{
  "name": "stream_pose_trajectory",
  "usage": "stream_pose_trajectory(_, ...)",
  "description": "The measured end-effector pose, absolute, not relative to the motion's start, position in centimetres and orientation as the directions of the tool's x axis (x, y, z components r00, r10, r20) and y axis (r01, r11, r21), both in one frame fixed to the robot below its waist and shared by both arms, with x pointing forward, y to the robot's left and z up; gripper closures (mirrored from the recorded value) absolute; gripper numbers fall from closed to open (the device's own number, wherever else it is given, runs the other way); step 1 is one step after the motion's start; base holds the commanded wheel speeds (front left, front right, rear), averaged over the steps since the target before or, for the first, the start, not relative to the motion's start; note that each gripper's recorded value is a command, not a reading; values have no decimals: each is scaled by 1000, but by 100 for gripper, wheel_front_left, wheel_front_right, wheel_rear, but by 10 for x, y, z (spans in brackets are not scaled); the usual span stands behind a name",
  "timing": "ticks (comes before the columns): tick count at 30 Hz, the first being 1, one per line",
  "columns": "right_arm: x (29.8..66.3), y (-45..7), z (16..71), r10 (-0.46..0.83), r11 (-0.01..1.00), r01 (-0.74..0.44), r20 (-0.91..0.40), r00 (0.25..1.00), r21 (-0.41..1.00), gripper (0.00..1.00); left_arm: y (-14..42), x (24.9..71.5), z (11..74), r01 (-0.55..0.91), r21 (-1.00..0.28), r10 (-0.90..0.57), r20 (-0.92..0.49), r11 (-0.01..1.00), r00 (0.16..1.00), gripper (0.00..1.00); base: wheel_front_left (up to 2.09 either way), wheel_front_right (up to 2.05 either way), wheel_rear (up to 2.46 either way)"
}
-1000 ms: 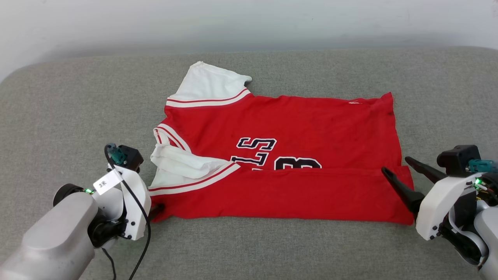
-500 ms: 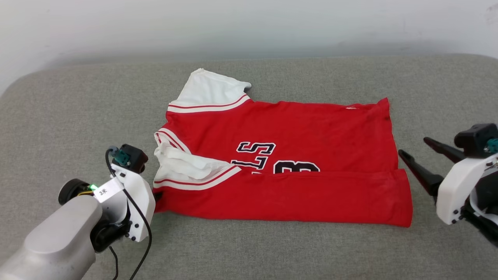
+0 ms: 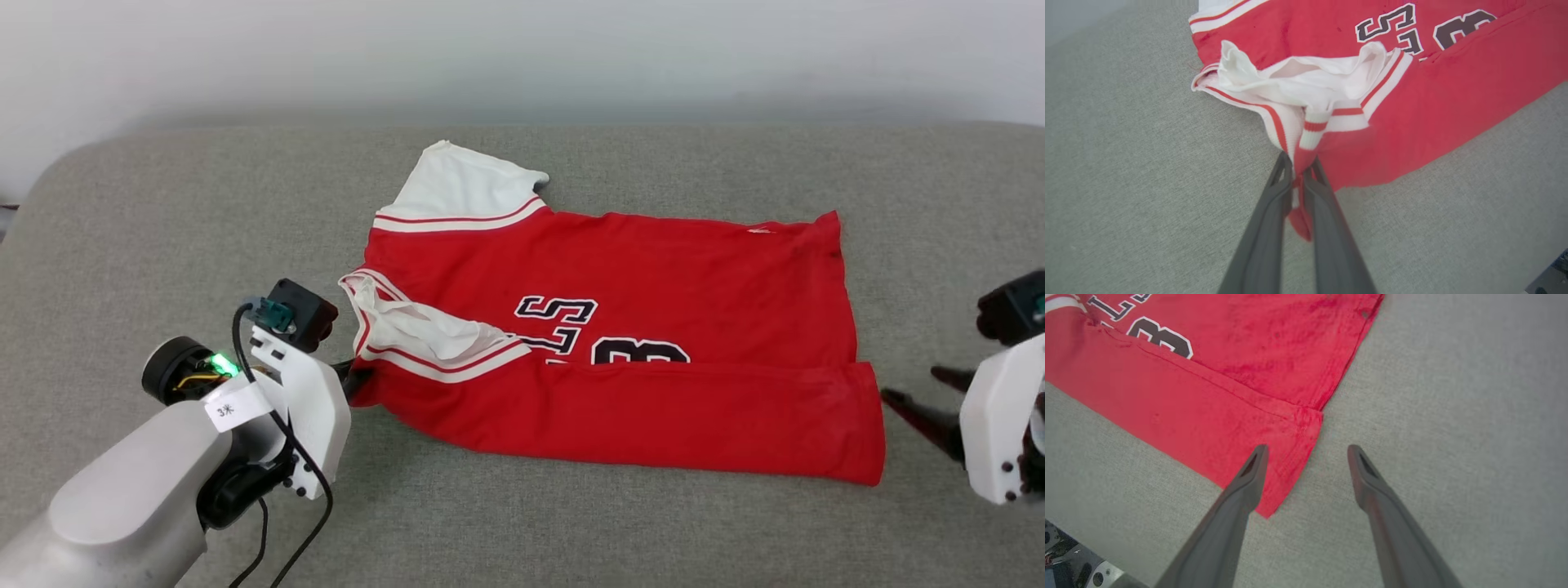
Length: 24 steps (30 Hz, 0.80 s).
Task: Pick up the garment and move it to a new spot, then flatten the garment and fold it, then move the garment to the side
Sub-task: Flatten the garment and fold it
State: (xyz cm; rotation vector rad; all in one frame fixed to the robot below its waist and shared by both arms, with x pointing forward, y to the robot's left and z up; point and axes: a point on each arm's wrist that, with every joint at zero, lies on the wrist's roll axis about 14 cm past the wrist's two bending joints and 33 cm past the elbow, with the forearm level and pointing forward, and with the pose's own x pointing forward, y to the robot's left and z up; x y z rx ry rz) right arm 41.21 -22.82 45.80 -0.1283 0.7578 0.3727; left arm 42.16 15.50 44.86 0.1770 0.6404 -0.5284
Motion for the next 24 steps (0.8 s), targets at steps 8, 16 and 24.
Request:
stream_pose_trajectory(8,402,-220,416,279,937,-337,-770,573,89,0,154,422,443,519,-10,-414,-617,855,670,100,0,0,0)
stream_pose_trajectory(16,390,-204,373,283,934,-335,-830,480,125,0,159,422,433,504,-24,-404,-632,864,662,100,0,0,0)
stream_pose_trajectory(24,386,-198,359,294,934,-325,-834,466,147,47,161,422,430,483,-42,-400,-625,875,670,100,0,0,0)
